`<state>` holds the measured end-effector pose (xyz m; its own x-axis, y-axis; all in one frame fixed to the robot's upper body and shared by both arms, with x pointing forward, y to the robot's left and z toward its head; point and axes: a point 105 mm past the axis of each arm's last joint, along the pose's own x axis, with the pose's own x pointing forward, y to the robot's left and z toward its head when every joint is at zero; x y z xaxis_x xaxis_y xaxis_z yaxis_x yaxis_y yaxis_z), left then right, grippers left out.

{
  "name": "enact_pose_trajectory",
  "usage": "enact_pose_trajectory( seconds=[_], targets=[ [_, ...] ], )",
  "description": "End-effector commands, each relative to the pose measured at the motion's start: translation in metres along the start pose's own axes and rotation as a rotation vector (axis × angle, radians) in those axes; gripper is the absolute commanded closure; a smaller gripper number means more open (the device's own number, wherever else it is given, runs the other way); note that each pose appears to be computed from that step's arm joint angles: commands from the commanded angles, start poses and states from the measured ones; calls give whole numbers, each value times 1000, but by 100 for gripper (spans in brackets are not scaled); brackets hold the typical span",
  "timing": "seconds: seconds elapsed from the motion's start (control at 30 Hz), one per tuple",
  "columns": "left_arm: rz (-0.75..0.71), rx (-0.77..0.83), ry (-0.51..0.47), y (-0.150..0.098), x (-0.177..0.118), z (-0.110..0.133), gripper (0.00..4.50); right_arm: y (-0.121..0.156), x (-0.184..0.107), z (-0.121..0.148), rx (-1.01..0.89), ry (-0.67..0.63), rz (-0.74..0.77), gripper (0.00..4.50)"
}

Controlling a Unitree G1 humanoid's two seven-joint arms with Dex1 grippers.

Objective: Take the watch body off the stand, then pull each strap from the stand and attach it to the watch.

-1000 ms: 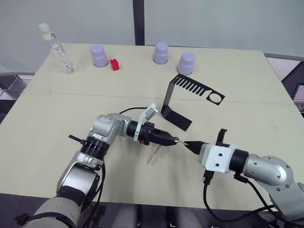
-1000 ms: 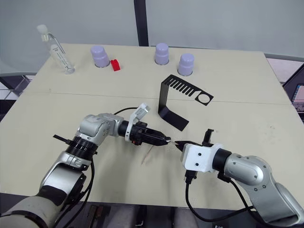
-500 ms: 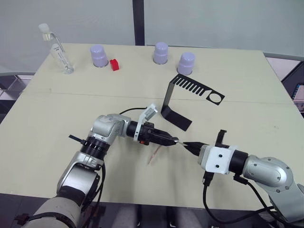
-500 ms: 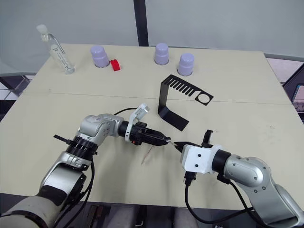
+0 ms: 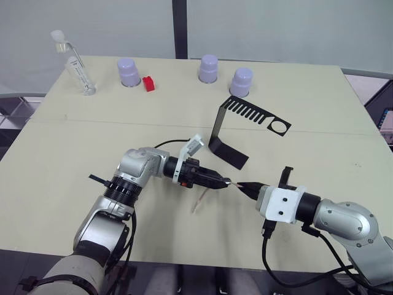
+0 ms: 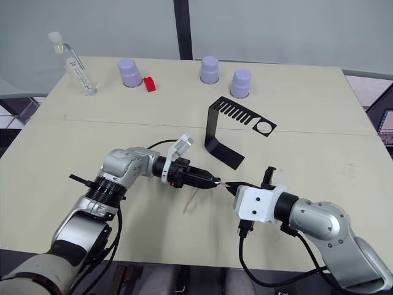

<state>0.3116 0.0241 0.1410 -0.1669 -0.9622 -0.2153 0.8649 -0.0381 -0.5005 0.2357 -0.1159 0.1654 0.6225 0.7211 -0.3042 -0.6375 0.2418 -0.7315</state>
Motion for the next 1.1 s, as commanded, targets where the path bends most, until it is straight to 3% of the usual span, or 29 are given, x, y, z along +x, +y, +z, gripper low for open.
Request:
enact_pose_trajectory(
  seconds=[0.03, 1.1],
  targets=[
    [-35, 52, -24, -9, 1, 12, 291, -2, -4, 6, -26, -11, 3, 450],
    [-56, 44, -52, -13, 8, 18, 291, -7, -1, 10, -50, -9, -18, 450]
  ],
)
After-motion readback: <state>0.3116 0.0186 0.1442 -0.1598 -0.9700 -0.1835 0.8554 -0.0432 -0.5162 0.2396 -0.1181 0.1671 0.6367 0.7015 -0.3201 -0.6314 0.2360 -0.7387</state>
